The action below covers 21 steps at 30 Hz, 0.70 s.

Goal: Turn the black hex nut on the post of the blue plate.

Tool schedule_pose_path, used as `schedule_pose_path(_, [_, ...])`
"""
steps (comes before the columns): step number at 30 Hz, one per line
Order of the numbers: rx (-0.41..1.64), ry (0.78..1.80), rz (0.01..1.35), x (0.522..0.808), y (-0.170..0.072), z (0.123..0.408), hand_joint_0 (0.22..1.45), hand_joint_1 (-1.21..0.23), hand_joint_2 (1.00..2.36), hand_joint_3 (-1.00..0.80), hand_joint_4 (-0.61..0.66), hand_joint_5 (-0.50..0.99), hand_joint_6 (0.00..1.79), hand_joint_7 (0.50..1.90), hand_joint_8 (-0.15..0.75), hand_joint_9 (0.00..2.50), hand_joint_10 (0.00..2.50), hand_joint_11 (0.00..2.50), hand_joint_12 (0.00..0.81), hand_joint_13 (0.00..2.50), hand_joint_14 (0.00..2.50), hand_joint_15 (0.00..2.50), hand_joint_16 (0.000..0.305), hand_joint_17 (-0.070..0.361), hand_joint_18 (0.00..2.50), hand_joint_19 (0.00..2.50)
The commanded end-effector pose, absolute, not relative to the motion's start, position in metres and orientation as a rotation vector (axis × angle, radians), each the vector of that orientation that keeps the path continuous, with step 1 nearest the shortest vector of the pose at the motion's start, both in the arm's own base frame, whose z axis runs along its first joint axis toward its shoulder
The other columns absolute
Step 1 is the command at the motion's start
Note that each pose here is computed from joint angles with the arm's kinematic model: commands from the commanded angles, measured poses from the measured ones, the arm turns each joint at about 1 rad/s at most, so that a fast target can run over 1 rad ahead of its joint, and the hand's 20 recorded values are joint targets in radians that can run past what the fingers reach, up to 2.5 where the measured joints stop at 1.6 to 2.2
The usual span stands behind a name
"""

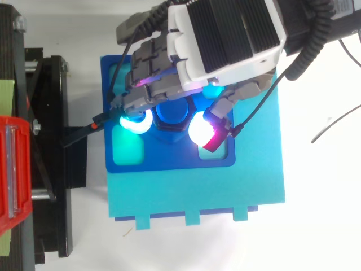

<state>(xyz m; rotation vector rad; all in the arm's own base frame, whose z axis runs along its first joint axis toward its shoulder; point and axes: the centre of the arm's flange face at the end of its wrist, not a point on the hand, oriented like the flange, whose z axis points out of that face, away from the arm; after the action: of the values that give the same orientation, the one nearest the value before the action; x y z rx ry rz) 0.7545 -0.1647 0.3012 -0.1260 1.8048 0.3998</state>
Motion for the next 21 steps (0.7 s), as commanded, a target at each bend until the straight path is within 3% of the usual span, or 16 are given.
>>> schedule_pose_path(1, [-0.126, 1.805, 0.4, 0.754, -0.165, 0.301, 0.46, -0.81, 1.0, -0.5, 0.17, -0.14, 0.5, 1.1, 0.199, 0.58, 0.01, 0.25, 0.286, 0.64, 0.01, 0.36, 0.027, 0.061, 0.15, 0.37])
schedule_pose_path(11, [-0.132, 1.802, 0.405, 0.757, -0.158, 0.309, 0.36, -0.68, 1.0, -0.5, 0.25, -0.16, 0.5, 0.94, 0.243, 0.59, 0.01, 0.24, 0.328, 0.67, 0.01, 0.35, 0.036, 0.08, 0.19, 0.37])
schedule_pose_path(21, [-0.145, 1.805, 0.417, 0.758, -0.147, 0.345, 0.34, -0.63, 1.0, -0.5, 0.22, -0.19, 0.5, 0.82, 0.25, 0.59, 0.01, 0.22, 0.343, 0.67, 0.01, 0.34, 0.038, 0.087, 0.19, 0.38])
